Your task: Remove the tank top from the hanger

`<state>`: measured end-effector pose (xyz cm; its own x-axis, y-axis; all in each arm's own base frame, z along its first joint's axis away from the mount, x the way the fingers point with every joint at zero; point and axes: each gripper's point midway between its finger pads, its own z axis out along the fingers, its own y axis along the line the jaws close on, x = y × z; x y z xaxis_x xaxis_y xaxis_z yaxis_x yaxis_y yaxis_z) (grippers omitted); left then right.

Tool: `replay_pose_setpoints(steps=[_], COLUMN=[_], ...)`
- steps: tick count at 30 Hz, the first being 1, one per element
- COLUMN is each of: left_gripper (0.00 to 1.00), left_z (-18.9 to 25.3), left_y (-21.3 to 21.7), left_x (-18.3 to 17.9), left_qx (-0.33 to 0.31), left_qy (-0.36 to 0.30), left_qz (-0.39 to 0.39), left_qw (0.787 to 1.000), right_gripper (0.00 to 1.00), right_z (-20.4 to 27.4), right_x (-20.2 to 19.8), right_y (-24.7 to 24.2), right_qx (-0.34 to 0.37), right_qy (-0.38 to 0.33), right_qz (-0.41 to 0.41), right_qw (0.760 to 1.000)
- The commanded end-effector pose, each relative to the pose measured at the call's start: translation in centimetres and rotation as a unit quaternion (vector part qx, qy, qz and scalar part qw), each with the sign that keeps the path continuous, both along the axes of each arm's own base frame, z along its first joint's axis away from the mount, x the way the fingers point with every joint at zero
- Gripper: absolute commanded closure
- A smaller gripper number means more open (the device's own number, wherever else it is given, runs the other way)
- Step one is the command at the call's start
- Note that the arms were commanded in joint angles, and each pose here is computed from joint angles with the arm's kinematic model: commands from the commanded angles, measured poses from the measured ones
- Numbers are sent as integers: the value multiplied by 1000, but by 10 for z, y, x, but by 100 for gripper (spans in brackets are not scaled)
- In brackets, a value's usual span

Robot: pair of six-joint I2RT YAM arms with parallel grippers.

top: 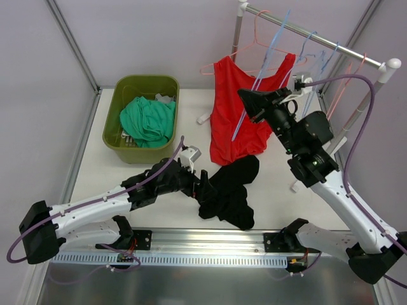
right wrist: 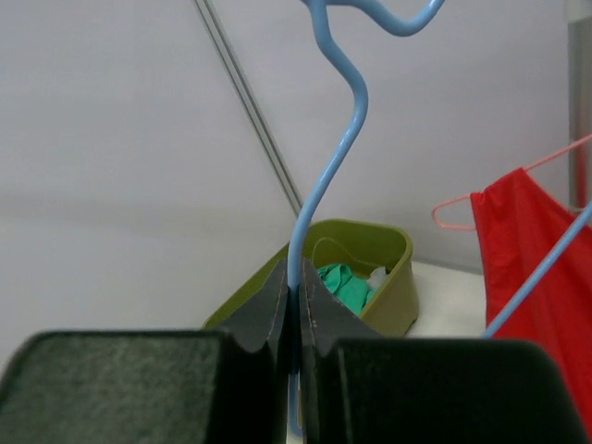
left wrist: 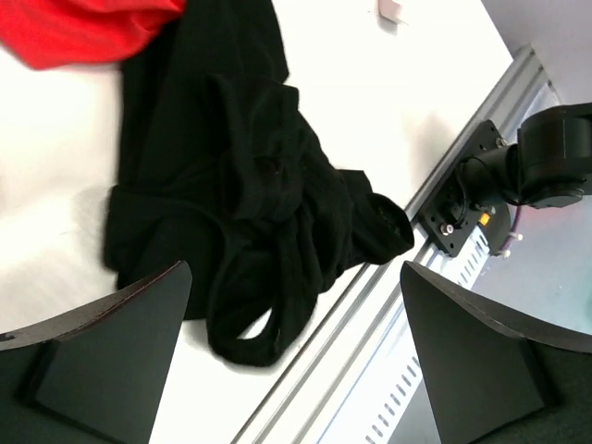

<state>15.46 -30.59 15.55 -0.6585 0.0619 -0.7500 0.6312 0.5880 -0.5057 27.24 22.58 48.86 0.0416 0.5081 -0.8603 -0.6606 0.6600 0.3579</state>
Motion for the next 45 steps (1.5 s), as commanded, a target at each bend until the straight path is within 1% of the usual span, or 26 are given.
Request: replay_pose_setpoints(steps=[1,3,5,7,8,9,10,12,13,17,21,25,28,33,34,38,40,41,43,45], left_gripper=[1,1,1,1,1,1,1,1,1,1,1,1,1,1,1,1,1,1,1,1], left_z=[27,33,41,46,55,54,56,59,59,53,45,39,35,30,29,25,22,21,20,18], left_y=[19,34,45,53,55,58,59,62,63,64,64,65,66,66,66,64,64,65,65,65], left_x=[11,11,13,11,11,9,8,7,6,5,5,6,6,7,7,7,7,7,7,7], left_qx=[20,36,42,53,46,50,49,46,47,52,60,67,72,80,82,87,90,91,93,93], left_qy=[-39,-44,-53,-54,-60,-60,-61,-64,-63,-56,-48,-45,-44,-42,-40,-34,-32,-31,-29,-28], left_qz=[39,58,76,80,82,81,80,83,83,82,86,87,88,89,90,87,88,88,90,91], left_qw=[998,997,995,994,994,994,994,993,993,994,993,993,992,992,992,992,992,991,991,991], right_gripper=[100,100,100,100,100,100,100,100,100,100,100,100,100,100,100,100,100,100,100,100], right_z=[16,9,4,-4,-10,-12,-12,-12,-11,-12,-10,-15,-21,-20,-27,-28,-25,-23,-20,-16], right_x=[3,16,29,44,50,57,60,63,72,86,96,101,94,71,70,62,65,66,73,83], right_y=[9,13,8,-4,-11,-17,-19,-15,-19,-33,-58,-82,-99,-110,-111,-114,-111,-103,-95,-76], right_qx=[40,54,71,93,99,106,126,134,139,155,152,162,175,188,188,188,184,175,168,163], right_qy=[31,73,97,126,140,147,159,170,173,184,168,167,164,153,158,155,155,156,162,175], right_qz=[33,25,1,-43,-67,-80,-78,-57,-60,-81,-134,-157,-170,-169,-171,-169,-162,-140,-118,-74], right_qw=[998,996,993,987,983,980,976,975,973,967,965,960,956,955,954,955,957,962,965,968])
